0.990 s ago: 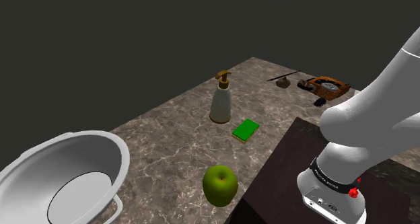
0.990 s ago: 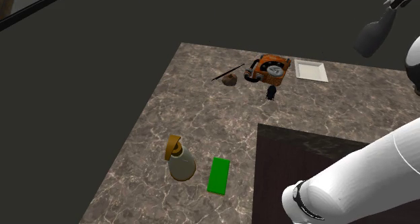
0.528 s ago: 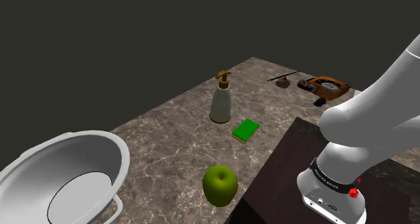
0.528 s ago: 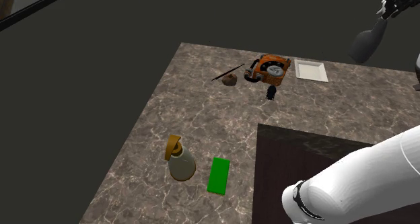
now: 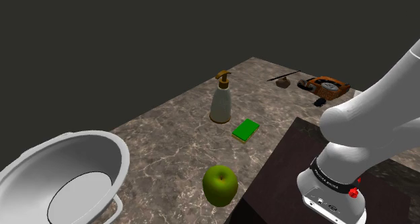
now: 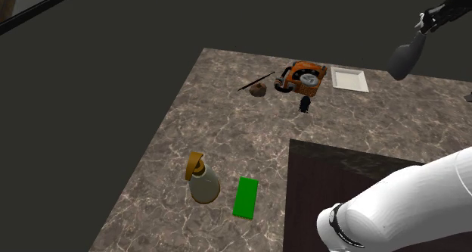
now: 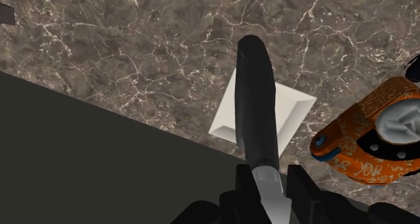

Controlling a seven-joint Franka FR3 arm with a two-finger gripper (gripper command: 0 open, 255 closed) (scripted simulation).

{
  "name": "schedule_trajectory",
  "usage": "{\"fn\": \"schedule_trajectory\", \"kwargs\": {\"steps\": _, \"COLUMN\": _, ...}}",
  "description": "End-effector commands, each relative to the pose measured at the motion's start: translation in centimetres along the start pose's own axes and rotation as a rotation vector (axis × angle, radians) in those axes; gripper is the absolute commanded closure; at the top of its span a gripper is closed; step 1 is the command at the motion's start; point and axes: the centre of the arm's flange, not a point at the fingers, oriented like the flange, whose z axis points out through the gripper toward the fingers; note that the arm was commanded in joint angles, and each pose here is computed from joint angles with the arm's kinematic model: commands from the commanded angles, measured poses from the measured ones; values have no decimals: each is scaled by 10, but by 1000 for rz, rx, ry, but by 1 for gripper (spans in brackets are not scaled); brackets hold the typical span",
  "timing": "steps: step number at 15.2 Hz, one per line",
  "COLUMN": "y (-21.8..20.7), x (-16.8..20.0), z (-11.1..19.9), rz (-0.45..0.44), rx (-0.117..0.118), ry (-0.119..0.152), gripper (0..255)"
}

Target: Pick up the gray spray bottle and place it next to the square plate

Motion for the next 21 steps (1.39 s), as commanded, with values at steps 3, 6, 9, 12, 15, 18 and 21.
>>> {"fn": "schedule_trajectory", "kwargs": {"steps": 3, "y": -4, "x": -6, "z": 20, "rz": 0, "rx": 0, "ry": 1, "gripper": 255}}
{"fn": "schedule_trajectory", "kwargs": {"steps": 6, "y": -6, "x": -11, "z": 35, "rz": 0, "rx": 0, "ry": 1, "gripper": 255}}
{"fn": "schedule_trajectory", "kwargs": {"steps": 9, "y": -9, "x": -16, "z": 50, "rz": 0, "rx": 0, "ry": 1, "gripper": 255}}
{"fn": "schedule_trajectory", "kwargs": {"steps": 12, "y": -11, "x": -21, "z": 65, "rz": 0, "rx": 0, "ry": 1, "gripper": 255}}
{"fn": "schedule_trajectory", "kwargs": {"steps": 15, "y": -13, "x": -26, "z": 79, "rz": 0, "rx": 0, "ry": 1, "gripper": 255}}
{"fn": "schedule_trajectory", "kwargs": {"steps": 18, "y": -16, "x": -31, "z": 94, "rz": 0, "rx": 0, "ry": 1, "gripper": 255}}
{"fn": "schedule_trajectory", "kwargs": {"steps": 21, "y": -18, "x": -36, "z": 109, "rz": 0, "rx": 0, "ry": 1, "gripper": 255}}
